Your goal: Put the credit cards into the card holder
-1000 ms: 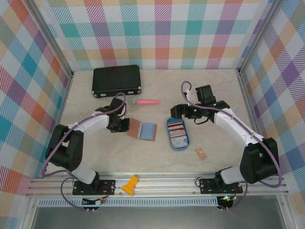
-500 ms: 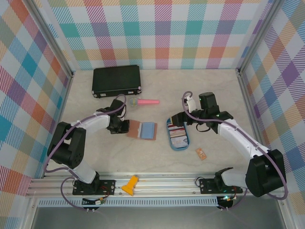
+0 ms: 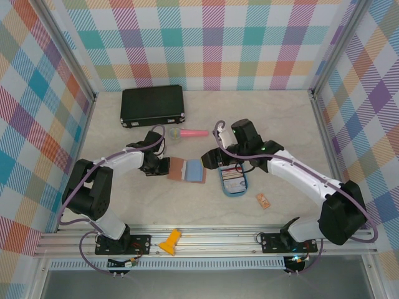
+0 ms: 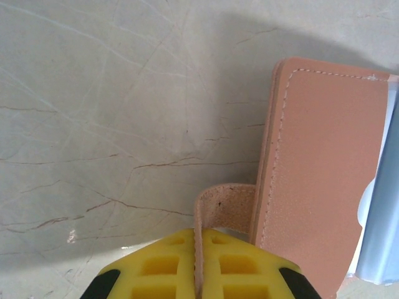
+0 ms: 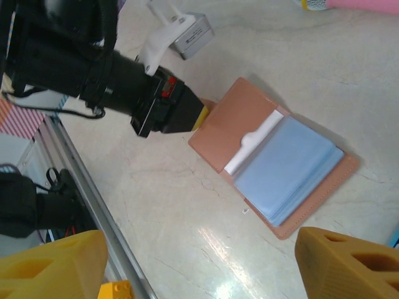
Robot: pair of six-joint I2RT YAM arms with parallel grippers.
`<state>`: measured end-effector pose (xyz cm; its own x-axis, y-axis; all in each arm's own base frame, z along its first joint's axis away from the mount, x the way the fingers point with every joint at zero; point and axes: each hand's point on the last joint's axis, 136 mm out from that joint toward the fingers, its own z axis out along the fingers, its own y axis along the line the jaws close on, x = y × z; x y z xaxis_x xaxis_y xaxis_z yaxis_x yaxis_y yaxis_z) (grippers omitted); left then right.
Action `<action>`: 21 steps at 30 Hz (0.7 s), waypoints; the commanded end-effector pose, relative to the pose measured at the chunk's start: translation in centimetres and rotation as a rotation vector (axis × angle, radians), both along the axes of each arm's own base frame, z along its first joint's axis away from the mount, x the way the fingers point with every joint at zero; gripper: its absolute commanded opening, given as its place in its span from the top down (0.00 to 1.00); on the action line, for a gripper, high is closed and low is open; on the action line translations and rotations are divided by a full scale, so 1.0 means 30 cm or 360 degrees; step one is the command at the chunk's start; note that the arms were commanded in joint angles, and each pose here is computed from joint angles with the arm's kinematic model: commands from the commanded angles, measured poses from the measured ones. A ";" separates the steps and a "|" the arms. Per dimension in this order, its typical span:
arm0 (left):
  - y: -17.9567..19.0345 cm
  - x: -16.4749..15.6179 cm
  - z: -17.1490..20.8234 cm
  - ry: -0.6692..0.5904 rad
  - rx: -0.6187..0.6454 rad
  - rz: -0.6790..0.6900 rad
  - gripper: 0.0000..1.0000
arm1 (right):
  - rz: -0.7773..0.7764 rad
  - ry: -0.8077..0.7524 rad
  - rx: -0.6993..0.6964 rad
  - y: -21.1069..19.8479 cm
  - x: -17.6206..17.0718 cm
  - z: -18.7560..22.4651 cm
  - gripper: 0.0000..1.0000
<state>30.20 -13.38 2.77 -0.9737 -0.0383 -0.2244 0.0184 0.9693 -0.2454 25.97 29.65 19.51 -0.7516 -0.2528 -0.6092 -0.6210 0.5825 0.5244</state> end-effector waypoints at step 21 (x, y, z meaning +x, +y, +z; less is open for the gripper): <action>-0.018 -0.003 0.043 -0.0037 -0.0097 -0.0008 0.95 | -0.0386 0.0523 -0.0281 0.234 0.074 -0.319 0.27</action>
